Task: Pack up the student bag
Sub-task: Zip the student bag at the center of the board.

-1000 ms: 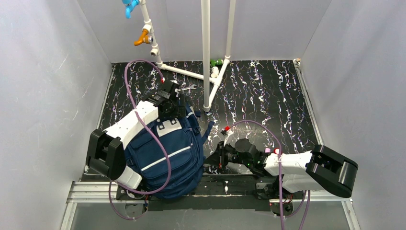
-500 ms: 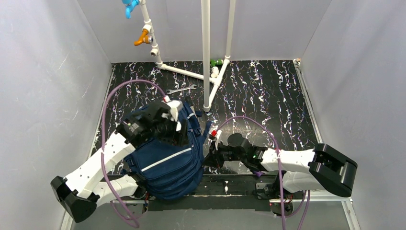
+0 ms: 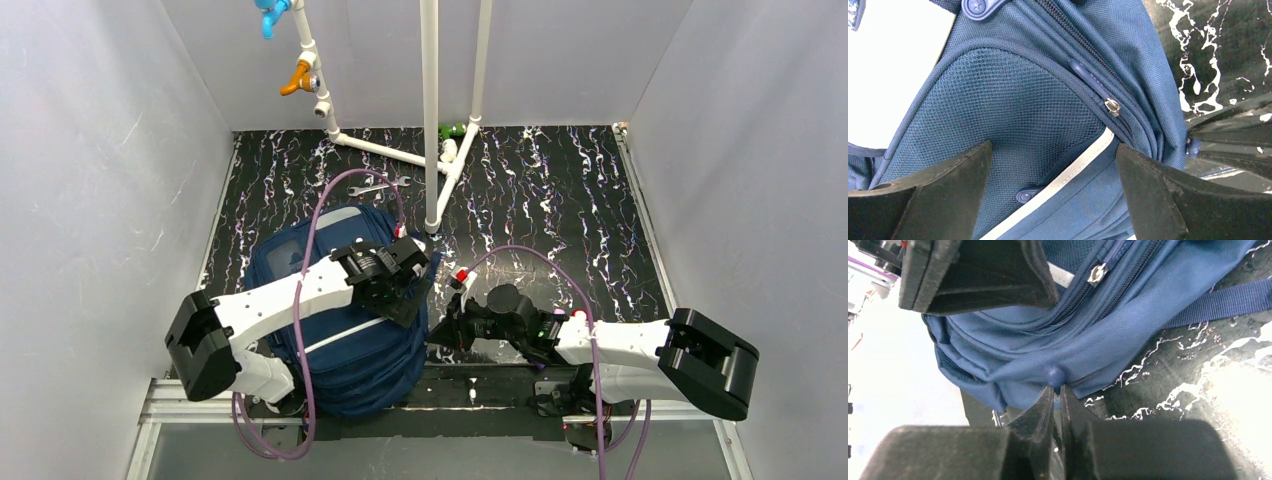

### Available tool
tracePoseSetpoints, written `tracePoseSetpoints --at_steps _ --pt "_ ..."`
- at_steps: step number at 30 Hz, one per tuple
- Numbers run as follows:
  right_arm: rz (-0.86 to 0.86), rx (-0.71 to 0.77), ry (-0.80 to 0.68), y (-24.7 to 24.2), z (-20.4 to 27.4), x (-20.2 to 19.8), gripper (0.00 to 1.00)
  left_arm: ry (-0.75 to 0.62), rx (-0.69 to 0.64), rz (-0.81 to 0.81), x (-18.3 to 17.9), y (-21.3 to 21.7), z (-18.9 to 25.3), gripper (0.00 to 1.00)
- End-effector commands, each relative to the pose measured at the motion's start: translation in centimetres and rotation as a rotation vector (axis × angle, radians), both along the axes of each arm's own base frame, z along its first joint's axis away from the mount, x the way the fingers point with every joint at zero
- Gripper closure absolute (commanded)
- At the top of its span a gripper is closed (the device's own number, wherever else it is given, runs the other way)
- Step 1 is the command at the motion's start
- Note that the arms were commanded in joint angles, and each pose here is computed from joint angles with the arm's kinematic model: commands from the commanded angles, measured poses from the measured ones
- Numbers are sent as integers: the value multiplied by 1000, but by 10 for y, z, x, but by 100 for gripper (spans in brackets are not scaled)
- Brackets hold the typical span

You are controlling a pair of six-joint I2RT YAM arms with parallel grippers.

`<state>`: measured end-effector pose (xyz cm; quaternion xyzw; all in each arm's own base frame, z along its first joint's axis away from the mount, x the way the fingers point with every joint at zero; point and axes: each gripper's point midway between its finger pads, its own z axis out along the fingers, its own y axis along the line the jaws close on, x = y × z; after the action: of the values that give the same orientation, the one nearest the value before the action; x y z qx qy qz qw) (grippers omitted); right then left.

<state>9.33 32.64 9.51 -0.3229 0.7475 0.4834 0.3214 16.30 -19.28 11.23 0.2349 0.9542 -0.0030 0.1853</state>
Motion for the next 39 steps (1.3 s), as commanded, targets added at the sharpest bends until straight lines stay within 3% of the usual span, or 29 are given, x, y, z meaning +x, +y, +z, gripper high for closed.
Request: tracePoseSetpoints --at_steps 1,3,5,6,9,12,14,15,17,19,21,23,25,30,39 --pt "22 1 9 1 3 -6 96 -138 106 52 34 9 0 7" --pt "24 -2 11 1 2 -6 98 -111 118 116 39 12 -11 17" --pt "19 -1 9 0 1 -6 99 -90 126 213 48 23 -24 39" --pt "14 1 7 -1 1 -5 99 -89 115 252 54 28 -27 45" --pt "-6 11 -5 -3 5 -3 96 -131 92 346 73 45 -27 52" --pt "-27 30 -6 -5 9 -1 80 -163 1 405 90 51 -12 53" --pt "-66 -1 -26 -8 7 7 76 -174 -71 399 96 50 -2 53" --pt "-92 -22 -54 -11 7 13 69 -172 -93 389 96 49 2 53" --pt "-236 -86 -134 -24 9 42 41 -157 -143 347 92 44 10 52" --pt "-341 -147 -227 -37 13 68 18 -138 -198 298 83 38 16 49" --pt "-335 -209 -321 -39 23 85 11 -120 -234 268 75 36 20 45" --pt "-153 -245 -452 -28 28 83 9 -101 -268 246 67 32 24 41" --pt "-79 -300 -571 -26 33 94 6 -91 -298 225 62 29 30 38" --pt "156 -229 -840 -11 37 106 9 -78 -339 200 55 24 40 31" --pt "336 -48 -715 23 16 116 27 -12 -409 148 40 11 45 20"
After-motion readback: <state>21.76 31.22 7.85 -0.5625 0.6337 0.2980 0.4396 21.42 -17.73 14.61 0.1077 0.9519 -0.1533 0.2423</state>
